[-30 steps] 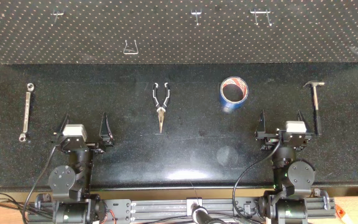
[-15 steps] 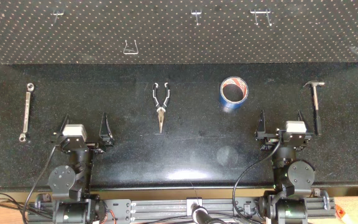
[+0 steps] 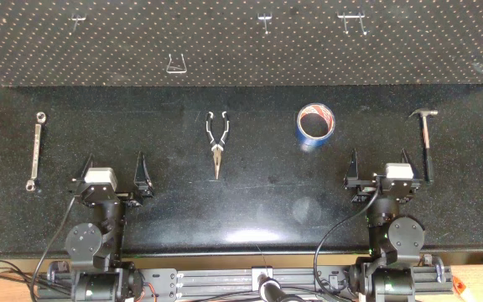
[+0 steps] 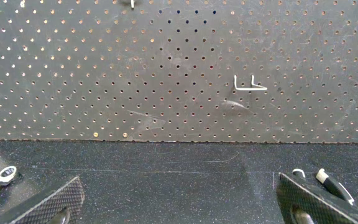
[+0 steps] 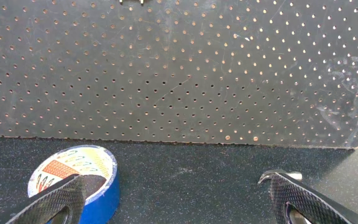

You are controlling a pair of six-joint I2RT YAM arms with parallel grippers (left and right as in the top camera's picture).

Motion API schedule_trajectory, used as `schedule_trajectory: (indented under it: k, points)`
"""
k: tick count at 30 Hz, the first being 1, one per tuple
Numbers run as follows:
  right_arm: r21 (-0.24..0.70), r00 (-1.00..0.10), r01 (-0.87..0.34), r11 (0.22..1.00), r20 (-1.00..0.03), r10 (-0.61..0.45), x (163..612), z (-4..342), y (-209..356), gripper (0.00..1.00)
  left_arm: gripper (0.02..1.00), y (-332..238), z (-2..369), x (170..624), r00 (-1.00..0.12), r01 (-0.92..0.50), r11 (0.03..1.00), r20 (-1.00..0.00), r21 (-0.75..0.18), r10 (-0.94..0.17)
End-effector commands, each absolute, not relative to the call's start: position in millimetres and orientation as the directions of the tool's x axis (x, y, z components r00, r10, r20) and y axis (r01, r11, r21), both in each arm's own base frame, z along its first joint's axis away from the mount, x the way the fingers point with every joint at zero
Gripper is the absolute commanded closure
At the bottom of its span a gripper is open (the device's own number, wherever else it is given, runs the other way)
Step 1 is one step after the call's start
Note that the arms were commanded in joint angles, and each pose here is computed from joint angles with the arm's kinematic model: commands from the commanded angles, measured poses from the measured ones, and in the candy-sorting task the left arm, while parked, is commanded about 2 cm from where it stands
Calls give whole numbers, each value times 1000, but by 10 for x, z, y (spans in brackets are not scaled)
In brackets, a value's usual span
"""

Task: Place Tools Onto Pegboard

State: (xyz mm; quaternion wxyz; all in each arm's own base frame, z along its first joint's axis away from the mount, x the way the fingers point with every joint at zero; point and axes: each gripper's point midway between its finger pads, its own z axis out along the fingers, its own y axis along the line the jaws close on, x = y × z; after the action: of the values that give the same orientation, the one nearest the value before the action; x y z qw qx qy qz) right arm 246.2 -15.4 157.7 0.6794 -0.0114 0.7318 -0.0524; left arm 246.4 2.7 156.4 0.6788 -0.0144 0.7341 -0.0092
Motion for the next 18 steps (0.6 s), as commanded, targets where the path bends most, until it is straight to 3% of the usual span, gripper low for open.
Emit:
schedule_trajectory:
  k: [1, 3, 8, 12, 18]
  points:
    - [-73, -72, 48, 996, -995, -69, 2457, 1579, -142, 47, 23, 51, 1535, 2543, -133, -23, 999, -990, -45, -47]
    - [-73, -71, 48, 996, -995, -69, 2457, 1580, -142, 47, 25, 51, 1617, 2630, -186, -25, 999, -981, -45, -49]
    - [-73, -72, 48, 996, -995, -69, 2457, 1578, -142, 47, 23, 89, 2213, 2896, -287, -45, 998, -957, -38, -49]
    - [-73, -71, 48, 996, -995, -69, 2457, 1580, -142, 47, 25, 109, 2656, 2967, -405, -5, 996, -910, 92, 82]
    - [-73, -71, 48, 996, -995, -69, 2457, 1580, -142, 47, 23, 417, 2908, 2743, -579, -13, 968, -791, 252, 198]
